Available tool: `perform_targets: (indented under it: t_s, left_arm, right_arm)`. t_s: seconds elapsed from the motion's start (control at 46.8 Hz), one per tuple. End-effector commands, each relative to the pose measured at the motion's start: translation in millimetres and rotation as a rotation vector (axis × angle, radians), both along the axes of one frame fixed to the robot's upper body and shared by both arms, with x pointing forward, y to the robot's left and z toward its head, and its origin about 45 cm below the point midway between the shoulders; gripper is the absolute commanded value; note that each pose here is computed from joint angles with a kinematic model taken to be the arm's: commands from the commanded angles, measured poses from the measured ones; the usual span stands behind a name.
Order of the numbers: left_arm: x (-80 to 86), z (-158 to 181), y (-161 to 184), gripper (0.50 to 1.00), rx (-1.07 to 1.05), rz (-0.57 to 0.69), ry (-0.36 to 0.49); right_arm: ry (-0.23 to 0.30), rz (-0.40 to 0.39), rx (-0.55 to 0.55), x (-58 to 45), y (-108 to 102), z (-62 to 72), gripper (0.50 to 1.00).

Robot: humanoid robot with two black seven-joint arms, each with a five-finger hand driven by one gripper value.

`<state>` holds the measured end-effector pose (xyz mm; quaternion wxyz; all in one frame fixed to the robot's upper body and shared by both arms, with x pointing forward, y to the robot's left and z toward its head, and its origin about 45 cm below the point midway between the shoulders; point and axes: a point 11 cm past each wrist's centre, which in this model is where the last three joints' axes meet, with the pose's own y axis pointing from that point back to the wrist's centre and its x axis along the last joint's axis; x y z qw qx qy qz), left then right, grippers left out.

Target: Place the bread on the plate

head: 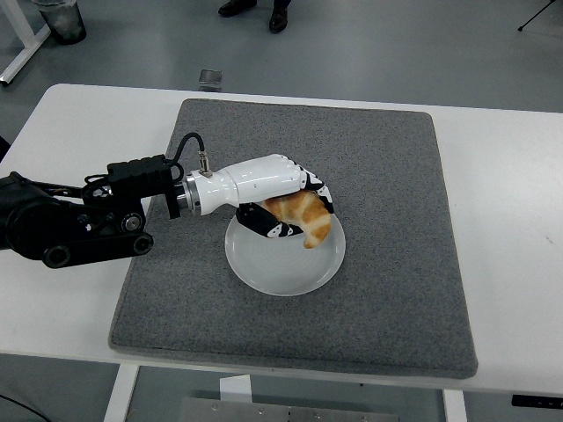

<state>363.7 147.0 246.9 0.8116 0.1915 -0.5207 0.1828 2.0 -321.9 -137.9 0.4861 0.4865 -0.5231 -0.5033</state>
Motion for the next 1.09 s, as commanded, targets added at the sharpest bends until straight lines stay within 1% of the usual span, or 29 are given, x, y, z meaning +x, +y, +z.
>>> perform_targets:
  t_s: [0.0,0.171,0.363,0.491,0.684,0.769,0.812,0.855,0.94,1.068]
  left_arm:
    - [-1.2,-8.4,1.4,0.500,0.017,-0.007,-0.018]
    - [-3.0,-23.4,1.5,0.500,0.021,0.001,-0.026]
    - [-5.6,-37.6,8.9,0.500,0.025,0.029,0.001]
    - [-3.6,-42.2,10.5,0.500,0.016,0.052,0.008]
    - [-5.5,-46.7,11.8,0.505,-0.001,0.071,0.022]
    - [-3.4,-47.2,14.2,0.660,-0.018,0.093,0.027]
    - [-2.4,-47.6,15.7,0.707,-0.023,0.103,0.029]
    - [-2.2,-48.6,16.7,0.735,-0.022,0.106,0.030]
    - [-2.3,-50.6,18.3,0.765,-0.019,0.111,0.033]
    - [-4.1,-53.4,19.1,0.780,-0.019,0.113,0.041]
  right_arm:
    - [0.000,0.000,0.000,0.1,0.0,0.0,0.952]
    - [0.000,0.000,-0.001,0.1,-0.5,0.0,0.952]
    - [0.000,0.000,0.000,0.1,0.0,0.0,0.952]
    - [0.000,0.000,0.000,0.1,0.0,0.0,0.952]
    - [0.000,0.000,0.000,0.1,0.0,0.0,0.952]
    - [0.000,0.000,0.000,0.1,0.0,0.0,0.952]
    - [0.000,0.000,0.000,0.1,0.0,0.0,0.952]
    - [0.000,0.000,0.000,0.1,0.0,0.0,0.954]
    - [0.000,0.000,0.000,0.1,0.0,0.0,0.952]
    - [0.000,0.000,0.000,0.1,0.0,0.0,0.952]
